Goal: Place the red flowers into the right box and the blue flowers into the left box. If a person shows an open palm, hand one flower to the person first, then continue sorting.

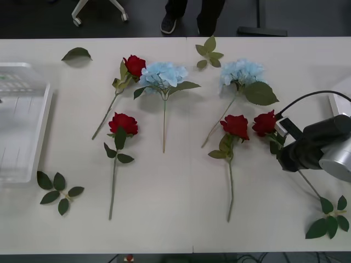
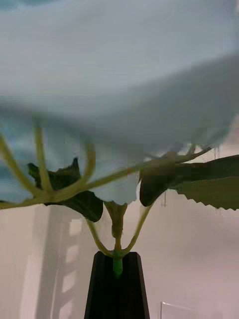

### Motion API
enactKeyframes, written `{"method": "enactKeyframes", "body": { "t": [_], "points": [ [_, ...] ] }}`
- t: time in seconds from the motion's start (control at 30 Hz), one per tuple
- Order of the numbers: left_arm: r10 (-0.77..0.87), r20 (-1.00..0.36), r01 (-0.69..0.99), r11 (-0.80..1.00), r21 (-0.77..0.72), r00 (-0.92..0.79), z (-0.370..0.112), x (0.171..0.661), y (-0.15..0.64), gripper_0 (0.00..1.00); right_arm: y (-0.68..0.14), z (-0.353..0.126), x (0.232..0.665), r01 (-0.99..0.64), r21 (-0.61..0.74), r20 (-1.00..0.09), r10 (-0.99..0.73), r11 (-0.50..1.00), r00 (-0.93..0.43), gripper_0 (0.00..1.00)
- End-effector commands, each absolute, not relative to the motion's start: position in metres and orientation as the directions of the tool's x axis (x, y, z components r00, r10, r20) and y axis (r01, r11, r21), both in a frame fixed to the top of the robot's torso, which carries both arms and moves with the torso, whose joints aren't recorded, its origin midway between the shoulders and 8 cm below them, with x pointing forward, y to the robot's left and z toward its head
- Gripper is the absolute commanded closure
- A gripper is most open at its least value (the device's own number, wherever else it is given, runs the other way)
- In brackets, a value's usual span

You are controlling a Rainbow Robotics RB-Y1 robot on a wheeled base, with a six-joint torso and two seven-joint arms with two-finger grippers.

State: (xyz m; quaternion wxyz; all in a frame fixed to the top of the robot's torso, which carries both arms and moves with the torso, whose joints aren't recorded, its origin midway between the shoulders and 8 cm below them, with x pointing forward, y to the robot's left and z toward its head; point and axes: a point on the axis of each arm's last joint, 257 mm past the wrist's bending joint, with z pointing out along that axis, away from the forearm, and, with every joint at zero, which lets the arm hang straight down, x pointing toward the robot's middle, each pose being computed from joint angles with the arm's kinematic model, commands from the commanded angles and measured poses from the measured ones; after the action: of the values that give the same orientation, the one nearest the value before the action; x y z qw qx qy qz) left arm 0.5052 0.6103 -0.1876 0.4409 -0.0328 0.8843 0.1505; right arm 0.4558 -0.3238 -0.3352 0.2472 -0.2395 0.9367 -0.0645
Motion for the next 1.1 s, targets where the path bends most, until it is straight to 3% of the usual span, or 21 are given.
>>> {"method": "enactKeyframes", "body": {
  "t": [0.03,0.2,0.23,0.27,0.3,0.43,0.5,0.63,0.87,1.1],
  "points": [
    [0.09,-0.802,-0.179,0.954,0.239,-0.59,-0.185,0.513,0.601,1.0,-0.317,-0.334,0.458,-0.399,-0.223,-0.447,-0.457,0.889,-0.769,1.0],
    [0.087,-0.798,-0.173,0.957,0.233,-0.596,-0.192,0.514,0.595,0.99,-0.313,-0.333,0.459,-0.404,-0.217,-0.457,-0.458,0.888,-0.762,1.0],
    [0.086,-0.798,-0.173,0.957,0.233,-0.597,-0.193,0.513,0.595,0.94,-0.313,-0.331,0.46,-0.407,-0.217,-0.463,-0.461,0.887,-0.757,1.0],
    [0.087,-0.798,-0.171,0.957,0.233,-0.597,-0.193,0.514,0.593,0.75,-0.31,-0.326,0.462,-0.41,-0.214,-0.476,-0.462,0.886,-0.748,1.0],
    [0.086,-0.796,-0.171,0.958,0.232,-0.599,-0.195,0.514,0.593,0.62,-0.307,-0.32,0.464,-0.414,-0.211,-0.49,-0.463,0.885,-0.739,1.0],
    [0.09,-0.797,-0.163,0.96,0.23,-0.597,-0.195,0.516,0.589,0.31,-0.307,-0.292,0.474,-0.4,-0.209,-0.523,-0.447,0.892,-0.725,1.0],
    [0.093,-0.796,-0.154,0.961,0.228,-0.598,-0.195,0.518,0.586,0.21,-0.312,-0.274,0.482,-0.379,-0.216,-0.535,-0.433,0.9,-0.725,1.0],
    [0.097,-0.778,-0.113,0.971,0.211,-0.62,-0.188,0.521,0.568,0.17,-0.332,-0.244,0.494,-0.334,-0.243,-0.549,-0.413,0.911,-0.727,1.0],
    [0.158,-0.739,0.035,0.983,0.179,-0.655,-0.135,0.533,0.498,0.15,-0.373,-0.178,0.52,-0.219,-0.272,-0.606,-0.344,0.937,-0.717,1.0],
    [0.254,-0.735,0.17,0.967,0.189,-0.629,-0.101,0.557,0.418,0.02,-0.417,-0.15,0.533,-0.208,-0.357,-0.575,-0.39,0.911,-0.719,1.0]
  ]
}}
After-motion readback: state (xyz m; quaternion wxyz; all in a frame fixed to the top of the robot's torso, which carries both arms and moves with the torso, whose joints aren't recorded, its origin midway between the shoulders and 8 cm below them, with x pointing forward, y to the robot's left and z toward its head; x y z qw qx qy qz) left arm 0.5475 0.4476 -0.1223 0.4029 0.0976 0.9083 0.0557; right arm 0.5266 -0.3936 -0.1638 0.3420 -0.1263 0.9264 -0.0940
